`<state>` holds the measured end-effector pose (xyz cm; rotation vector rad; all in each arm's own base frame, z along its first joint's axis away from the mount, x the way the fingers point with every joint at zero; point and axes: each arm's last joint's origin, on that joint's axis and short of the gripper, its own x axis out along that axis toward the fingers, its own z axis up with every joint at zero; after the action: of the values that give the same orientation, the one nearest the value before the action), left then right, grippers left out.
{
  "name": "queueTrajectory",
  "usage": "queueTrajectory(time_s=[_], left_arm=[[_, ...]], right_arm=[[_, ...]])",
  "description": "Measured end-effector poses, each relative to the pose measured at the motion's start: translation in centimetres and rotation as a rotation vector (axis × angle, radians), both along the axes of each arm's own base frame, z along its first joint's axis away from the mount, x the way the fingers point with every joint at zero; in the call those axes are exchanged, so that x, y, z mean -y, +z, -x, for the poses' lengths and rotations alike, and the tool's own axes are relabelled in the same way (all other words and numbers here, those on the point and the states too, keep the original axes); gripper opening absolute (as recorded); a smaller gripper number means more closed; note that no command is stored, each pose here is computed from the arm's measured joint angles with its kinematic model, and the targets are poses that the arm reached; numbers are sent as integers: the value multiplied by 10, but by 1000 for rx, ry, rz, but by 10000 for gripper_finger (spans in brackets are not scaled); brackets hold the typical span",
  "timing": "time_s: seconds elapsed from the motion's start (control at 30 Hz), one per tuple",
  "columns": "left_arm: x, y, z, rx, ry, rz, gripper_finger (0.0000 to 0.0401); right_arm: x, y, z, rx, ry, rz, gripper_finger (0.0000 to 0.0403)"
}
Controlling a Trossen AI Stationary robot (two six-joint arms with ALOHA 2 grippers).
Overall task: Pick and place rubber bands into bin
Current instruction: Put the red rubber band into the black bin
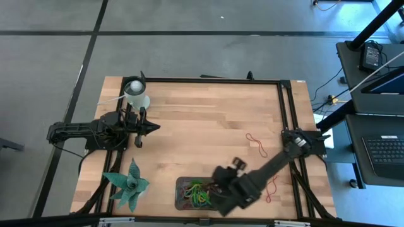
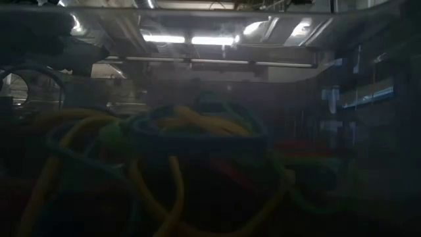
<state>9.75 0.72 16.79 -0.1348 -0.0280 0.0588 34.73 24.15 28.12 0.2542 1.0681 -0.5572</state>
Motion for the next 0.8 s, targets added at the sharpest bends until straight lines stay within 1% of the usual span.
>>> queueTrajectory(time_s=[0.07, 0.13, 0.2, 0.27, 0.37, 0.43, 0.5, 0.63, 0.73, 0.8], left_arm=[[0, 0, 0, 0, 0, 0, 1], [0, 0, 0, 0, 0, 0, 1], [0, 0, 0, 0, 0, 0, 1], [0, 0, 0, -2, 0, 0, 1], [0, 0, 0, -1, 0, 0, 1], [0, -1, 0, -7, 0, 1, 1], [0, -1, 0, -7, 0, 1, 1], [0, -1, 0, -7, 0, 1, 1], [0, -1, 0, -7, 0, 1, 1], [0, -1, 0, -7, 0, 1, 1]], right_arm=[[-3, 5, 19, -37, -33, 65, 108], [-6, 9, 36, -35, -54, 104, 94], [-9, 8, 55, -13, -52, 110, 75], [-8, 4, 76, -4, -84, 112, 52], [-1, -8, 115, 19, -177, 105, 17], [6, -13, 139, 63, -247, 57, 6], [12, -17, 163, 96, -311, -29, 11], [27, -28, 198, 65, -433, -203, 42], [38, -38, 216, -4, -472, -277, 68], [44, -48, 223, -43, -474, -305, 85]])
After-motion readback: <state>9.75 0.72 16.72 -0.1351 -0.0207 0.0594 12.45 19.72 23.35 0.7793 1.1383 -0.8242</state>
